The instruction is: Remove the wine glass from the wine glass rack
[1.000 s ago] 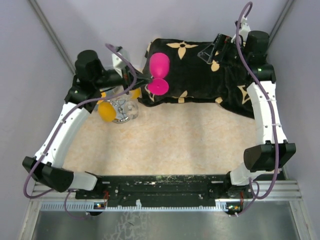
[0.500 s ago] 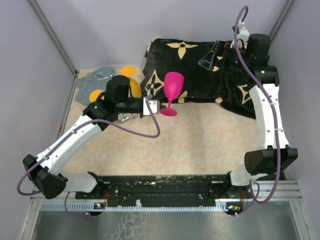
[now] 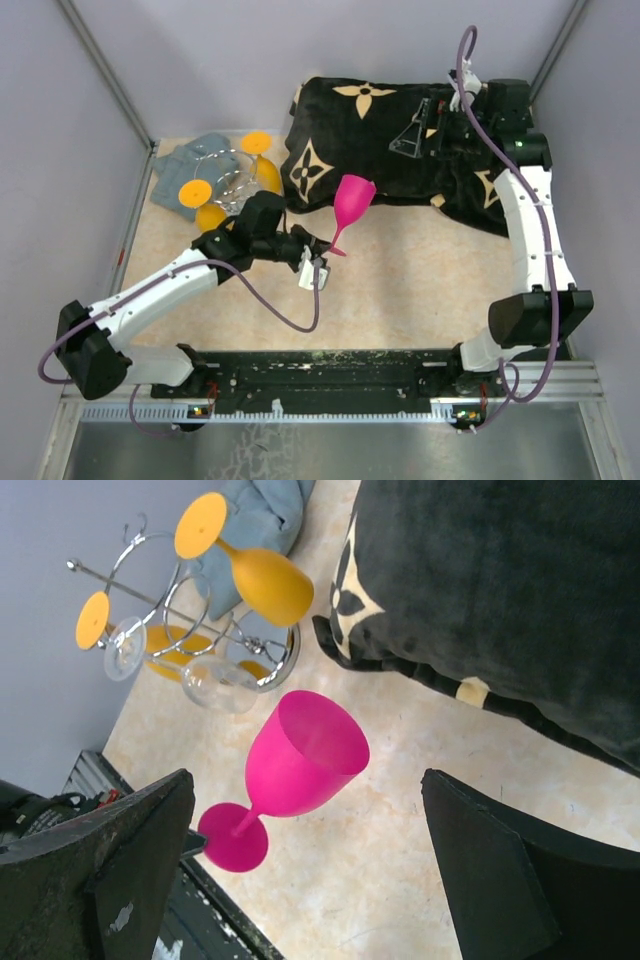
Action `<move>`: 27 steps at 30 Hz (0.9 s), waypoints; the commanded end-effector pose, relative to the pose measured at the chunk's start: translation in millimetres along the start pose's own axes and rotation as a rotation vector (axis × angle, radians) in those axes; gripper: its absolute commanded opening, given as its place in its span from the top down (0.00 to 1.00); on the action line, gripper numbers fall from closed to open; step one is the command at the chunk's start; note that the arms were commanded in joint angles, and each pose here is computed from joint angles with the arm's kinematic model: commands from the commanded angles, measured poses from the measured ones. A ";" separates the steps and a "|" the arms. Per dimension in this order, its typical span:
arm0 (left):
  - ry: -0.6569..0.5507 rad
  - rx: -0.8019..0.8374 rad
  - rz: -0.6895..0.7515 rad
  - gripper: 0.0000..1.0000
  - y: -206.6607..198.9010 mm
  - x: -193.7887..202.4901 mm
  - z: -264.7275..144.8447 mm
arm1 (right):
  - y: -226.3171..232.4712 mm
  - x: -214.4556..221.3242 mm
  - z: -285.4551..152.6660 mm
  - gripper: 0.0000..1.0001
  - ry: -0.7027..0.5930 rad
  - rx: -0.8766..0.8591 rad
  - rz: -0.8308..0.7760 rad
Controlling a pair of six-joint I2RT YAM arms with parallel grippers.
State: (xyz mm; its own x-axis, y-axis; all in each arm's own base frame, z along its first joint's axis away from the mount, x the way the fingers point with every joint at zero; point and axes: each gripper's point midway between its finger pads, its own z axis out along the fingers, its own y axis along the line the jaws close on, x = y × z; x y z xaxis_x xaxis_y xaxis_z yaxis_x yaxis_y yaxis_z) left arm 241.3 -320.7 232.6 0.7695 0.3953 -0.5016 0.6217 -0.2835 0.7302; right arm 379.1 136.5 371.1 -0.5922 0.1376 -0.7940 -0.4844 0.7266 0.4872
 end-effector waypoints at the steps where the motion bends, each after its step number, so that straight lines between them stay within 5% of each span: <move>1: 0.000 -0.050 0.195 1.00 11.9 -7.5 -2.2 | 2.2 15.5 8.7 0.04 0.065 -0.053 -0.027; 10: 0.026 -0.056 0.338 1.00 -4.9 1.7 8.3 | 7.8 66.7 41.0 0.04 0.261 -0.105 -0.038; 27: 0.037 -0.066 0.413 1.00 -26.4 12.0 14.5 | 10.6 91.1 61.2 0.05 0.361 -0.186 -0.032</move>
State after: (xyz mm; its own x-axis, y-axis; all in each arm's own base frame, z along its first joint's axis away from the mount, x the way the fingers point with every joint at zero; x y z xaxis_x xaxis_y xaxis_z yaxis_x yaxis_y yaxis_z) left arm 237.6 -316.1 188.5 0.9238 0.3267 -0.1998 0.3243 -0.3898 0.8619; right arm 361.3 188.8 275.8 -0.7724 -0.1183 -0.6240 -0.5440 0.6303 0.5539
